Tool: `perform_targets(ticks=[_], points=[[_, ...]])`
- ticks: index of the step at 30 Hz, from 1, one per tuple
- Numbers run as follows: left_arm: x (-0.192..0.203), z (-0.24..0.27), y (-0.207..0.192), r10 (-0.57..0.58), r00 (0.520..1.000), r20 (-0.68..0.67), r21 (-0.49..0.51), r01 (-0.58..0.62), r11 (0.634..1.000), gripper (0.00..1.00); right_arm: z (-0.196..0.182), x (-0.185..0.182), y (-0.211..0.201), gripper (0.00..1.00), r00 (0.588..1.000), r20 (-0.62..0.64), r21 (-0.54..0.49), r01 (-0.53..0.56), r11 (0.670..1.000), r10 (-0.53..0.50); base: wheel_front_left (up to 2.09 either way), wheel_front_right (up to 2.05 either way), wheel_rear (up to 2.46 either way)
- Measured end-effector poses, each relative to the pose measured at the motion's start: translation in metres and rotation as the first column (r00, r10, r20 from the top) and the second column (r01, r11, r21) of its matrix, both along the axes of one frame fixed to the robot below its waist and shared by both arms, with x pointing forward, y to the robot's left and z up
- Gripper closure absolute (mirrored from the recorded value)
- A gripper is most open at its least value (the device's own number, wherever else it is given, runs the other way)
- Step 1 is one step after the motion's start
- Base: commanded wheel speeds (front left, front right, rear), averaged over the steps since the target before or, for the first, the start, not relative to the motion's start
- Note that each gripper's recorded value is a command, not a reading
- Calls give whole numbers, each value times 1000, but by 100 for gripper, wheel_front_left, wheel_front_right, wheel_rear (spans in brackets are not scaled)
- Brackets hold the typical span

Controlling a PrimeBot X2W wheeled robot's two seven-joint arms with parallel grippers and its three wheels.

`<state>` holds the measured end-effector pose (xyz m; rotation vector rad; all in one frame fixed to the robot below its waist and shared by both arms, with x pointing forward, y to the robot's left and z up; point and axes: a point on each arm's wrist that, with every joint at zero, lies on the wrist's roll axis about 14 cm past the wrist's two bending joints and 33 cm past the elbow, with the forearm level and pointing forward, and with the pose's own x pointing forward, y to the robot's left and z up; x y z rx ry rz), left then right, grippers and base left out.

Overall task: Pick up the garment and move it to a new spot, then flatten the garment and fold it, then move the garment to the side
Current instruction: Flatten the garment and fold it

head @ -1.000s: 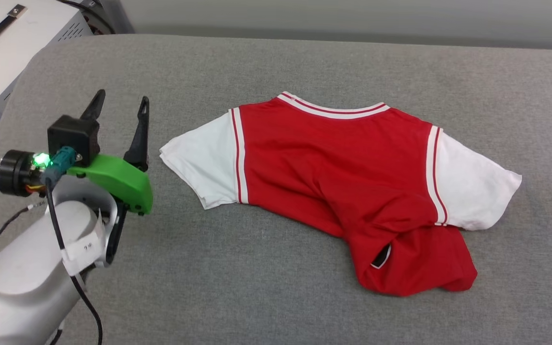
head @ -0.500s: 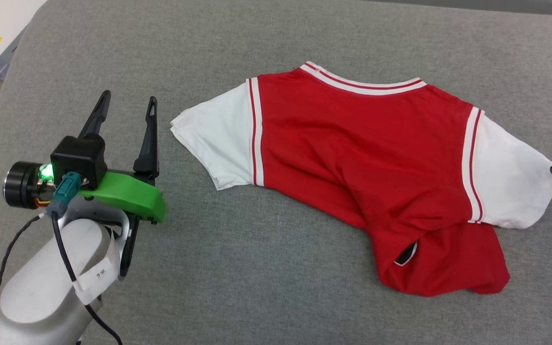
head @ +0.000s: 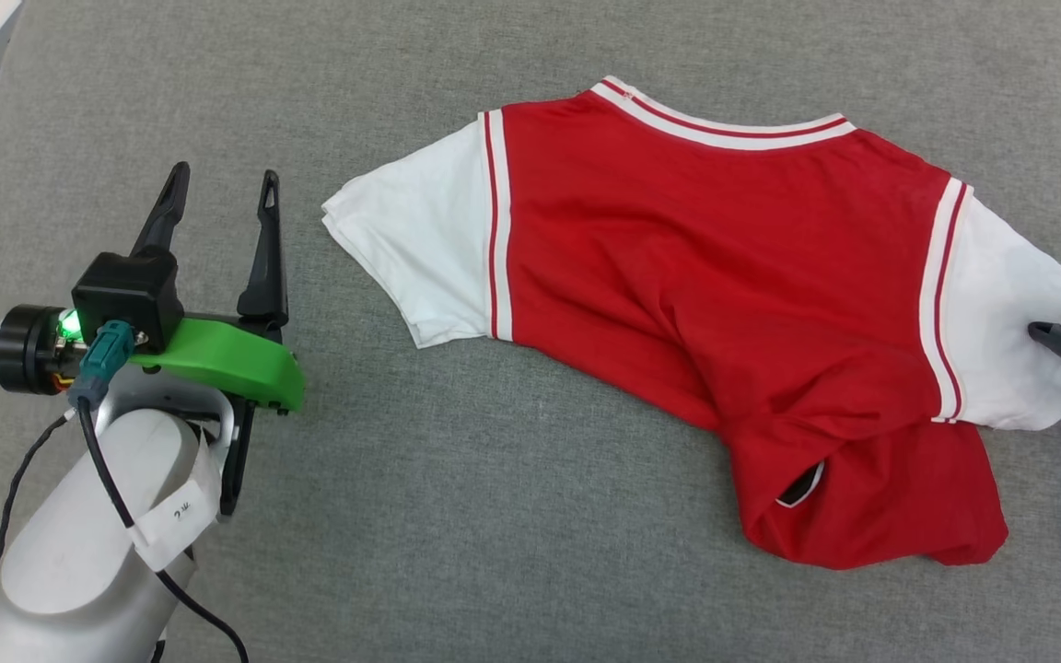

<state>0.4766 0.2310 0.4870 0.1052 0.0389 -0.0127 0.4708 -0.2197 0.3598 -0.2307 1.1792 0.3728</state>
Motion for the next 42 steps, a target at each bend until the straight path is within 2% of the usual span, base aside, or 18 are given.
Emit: perform_targets(ticks=[5,10,19,22,26,29,36,42], points=[[3,0,1,-11,1000,3,17,11,1000,0,12,10,0,100,994,102,53,34,998,-39,0,0,0],[2,8,4,-33,999,12,28,33,999,0,38,18,5,100,974,218,117,35,992,-61,0,0,0],[31,61,-9,-164,986,37,91,160,983,0,102,19,-17,100,913,404,112,5,994,-50,0,0,0],[45,71,-22,-230,973,-6,86,229,970,0,111,11,-20,100,900,432,113,-2,994,-47,0,0,0],[60,69,-42,-308,941,-138,60,318,946,0,117,3,-22,100,893,448,118,-8,993,-46,0,0,0],[69,55,-53,-335,898,-285,51,363,930,0,118,-1,-22,100,890,454,120,-12,993,-44,0,0,0],[76,13,-65,-321,737,-595,5,402,915,0,112,-1,-18,100,890,455,124,-26,992,-33,0,0,0],[65,-31,-72,-300,548,-781,-48,427,903,0,101,-2,-17,100,901,433,125,-24,992,-33,0,0,0]])
